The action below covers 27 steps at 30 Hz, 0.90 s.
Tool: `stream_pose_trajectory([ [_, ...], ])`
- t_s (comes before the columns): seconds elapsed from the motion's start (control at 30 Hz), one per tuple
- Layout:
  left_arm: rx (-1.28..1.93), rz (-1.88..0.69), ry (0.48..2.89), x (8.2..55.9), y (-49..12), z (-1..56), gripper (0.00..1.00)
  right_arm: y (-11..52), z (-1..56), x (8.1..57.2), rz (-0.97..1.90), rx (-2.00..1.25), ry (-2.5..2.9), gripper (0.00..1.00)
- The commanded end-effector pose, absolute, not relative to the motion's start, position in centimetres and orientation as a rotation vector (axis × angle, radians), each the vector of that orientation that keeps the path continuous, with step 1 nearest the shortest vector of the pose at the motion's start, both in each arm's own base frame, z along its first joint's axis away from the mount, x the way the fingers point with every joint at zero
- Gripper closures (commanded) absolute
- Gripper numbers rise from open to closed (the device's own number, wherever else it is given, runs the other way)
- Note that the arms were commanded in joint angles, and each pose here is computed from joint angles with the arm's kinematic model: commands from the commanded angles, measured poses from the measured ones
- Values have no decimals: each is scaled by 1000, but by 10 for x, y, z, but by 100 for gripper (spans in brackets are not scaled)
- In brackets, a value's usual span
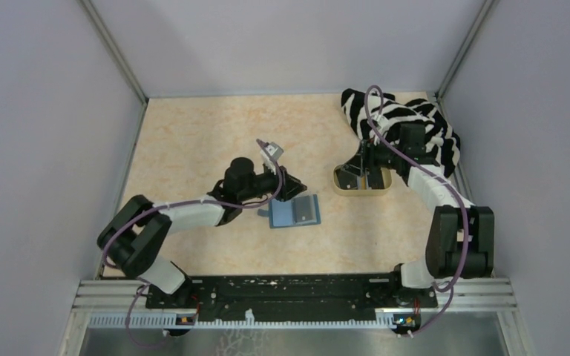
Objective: Put the credit cards into the card holder
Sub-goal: Pick up the credit card from the storage box.
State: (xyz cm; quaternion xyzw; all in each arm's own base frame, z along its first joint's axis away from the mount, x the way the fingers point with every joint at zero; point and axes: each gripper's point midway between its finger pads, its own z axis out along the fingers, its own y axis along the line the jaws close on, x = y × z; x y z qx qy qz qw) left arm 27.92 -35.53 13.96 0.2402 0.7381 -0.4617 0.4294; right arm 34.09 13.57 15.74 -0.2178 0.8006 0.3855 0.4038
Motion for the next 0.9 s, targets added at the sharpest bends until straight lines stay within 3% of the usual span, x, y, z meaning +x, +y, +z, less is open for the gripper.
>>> stream_pose_trajectory([
  [0.0, 589, -945, 1617, 295, -323, 163, 45, 117, 147, 359, 936, -458, 2097, 44],
  [0.1, 524, -813, 1554, 307, -297, 161, 22, 102, 128, 365, 891, -387, 2191, 45],
  [0.17, 505, -747, 1543, 312, -286, 157, 14, 92, 117, 368, 879, -341, 2240, 45],
  [0.27, 480, -661, 1569, 317, -273, 141, 11, 75, 101, 371, 841, -277, 2319, 45],
  [0.5, 480, -755, 1441, 298, -273, 141, 9, 59, 85, 376, 785, -215, 2384, 40],
  [0.6, 510, -786, 1417, 291, -276, 139, 1, 60, 80, 375, 802, -196, 2401, 37],
  [0.87, 511, -796, 1420, 290, -277, 137, 1, 69, 68, 375, 907, -143, 2424, 38],
])
